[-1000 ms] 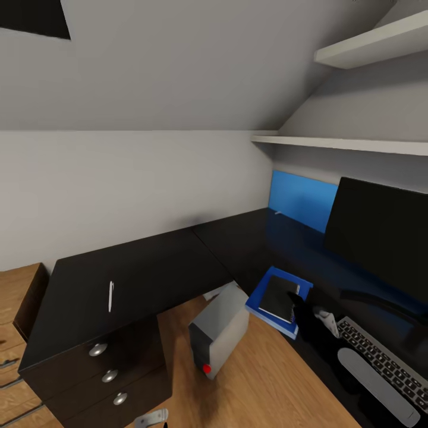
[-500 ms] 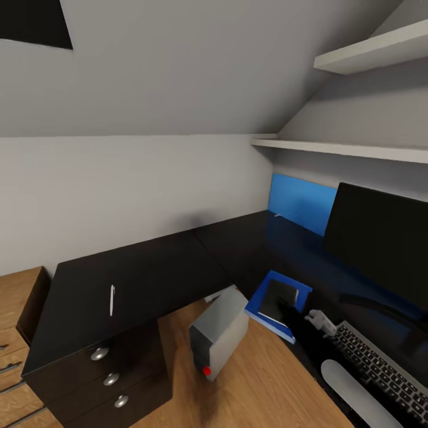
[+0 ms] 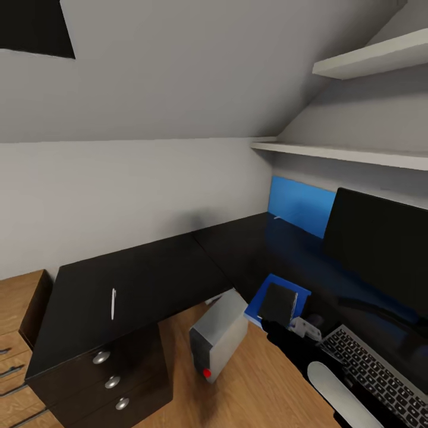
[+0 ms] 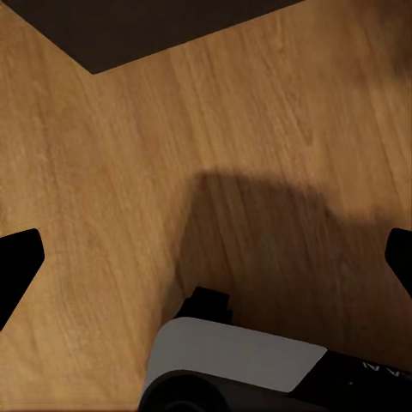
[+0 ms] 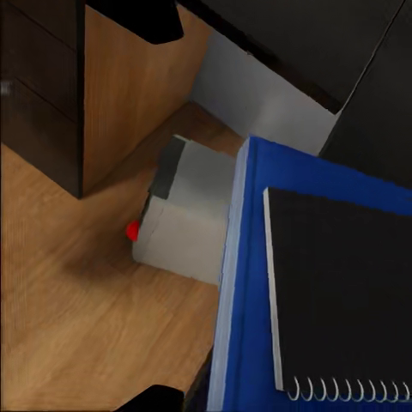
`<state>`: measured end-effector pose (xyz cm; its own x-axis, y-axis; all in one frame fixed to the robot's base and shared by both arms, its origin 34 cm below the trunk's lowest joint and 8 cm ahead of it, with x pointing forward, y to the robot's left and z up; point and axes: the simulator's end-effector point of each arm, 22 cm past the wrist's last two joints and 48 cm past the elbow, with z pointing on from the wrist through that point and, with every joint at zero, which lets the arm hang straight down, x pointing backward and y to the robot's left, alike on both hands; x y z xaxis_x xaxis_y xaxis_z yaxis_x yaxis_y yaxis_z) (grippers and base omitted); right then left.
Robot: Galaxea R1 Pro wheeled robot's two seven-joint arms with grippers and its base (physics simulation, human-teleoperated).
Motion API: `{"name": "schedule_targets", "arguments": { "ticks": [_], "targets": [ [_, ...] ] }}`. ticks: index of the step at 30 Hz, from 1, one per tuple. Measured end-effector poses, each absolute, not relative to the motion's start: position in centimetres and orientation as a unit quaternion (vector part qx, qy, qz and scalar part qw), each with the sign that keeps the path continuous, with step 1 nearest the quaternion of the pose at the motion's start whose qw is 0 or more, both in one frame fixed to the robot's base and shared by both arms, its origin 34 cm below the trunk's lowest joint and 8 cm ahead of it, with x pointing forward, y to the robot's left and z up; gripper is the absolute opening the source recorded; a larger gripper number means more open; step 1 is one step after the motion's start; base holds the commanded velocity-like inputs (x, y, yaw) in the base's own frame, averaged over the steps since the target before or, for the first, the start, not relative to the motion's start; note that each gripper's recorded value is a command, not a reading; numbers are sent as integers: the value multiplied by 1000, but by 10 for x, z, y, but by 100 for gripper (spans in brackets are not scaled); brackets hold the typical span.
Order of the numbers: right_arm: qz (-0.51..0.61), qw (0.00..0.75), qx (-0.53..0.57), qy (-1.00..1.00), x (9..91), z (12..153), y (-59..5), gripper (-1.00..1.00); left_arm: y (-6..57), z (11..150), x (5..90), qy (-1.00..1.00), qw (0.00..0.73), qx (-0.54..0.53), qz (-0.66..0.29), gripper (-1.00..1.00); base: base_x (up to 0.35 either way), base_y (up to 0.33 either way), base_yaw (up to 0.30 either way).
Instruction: In the bedroom, organize the workspace by keeping the computer under the desk, ensuring the monitor is on the desk, placing the keyboard on the desk next to the monitor, placing the mouse on the desk next to the keyboard, moving the folder from the swivel chair onto the desk next to the mouse, stacking the notebook on top of the folder with the pen on top of the notebook, and positioning the swivel chair next to the desk.
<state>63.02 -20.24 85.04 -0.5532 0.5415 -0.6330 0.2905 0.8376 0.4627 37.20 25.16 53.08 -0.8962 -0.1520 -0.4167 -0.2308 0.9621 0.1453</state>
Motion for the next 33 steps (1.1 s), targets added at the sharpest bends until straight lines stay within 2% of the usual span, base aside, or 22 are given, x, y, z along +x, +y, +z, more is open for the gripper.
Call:
{"name": "schedule_targets", "arguments": {
  "ticks": [10, 24, 33],
  "targets": [
    [56, 419, 115, 899, 622, 862, -185, 100, 247, 545, 372, 970, 207, -96, 85, 100, 0, 0, 0],
    [49, 420, 109, 900, 621, 883, -176, 100, 247, 563, 371, 970, 206, -97, 84, 100, 0, 0, 6],
    [57, 417, 104, 901, 618, 882, -162, 100, 250, 563, 370, 970, 206, -97, 86, 100, 0, 0, 219]
  ]
}}
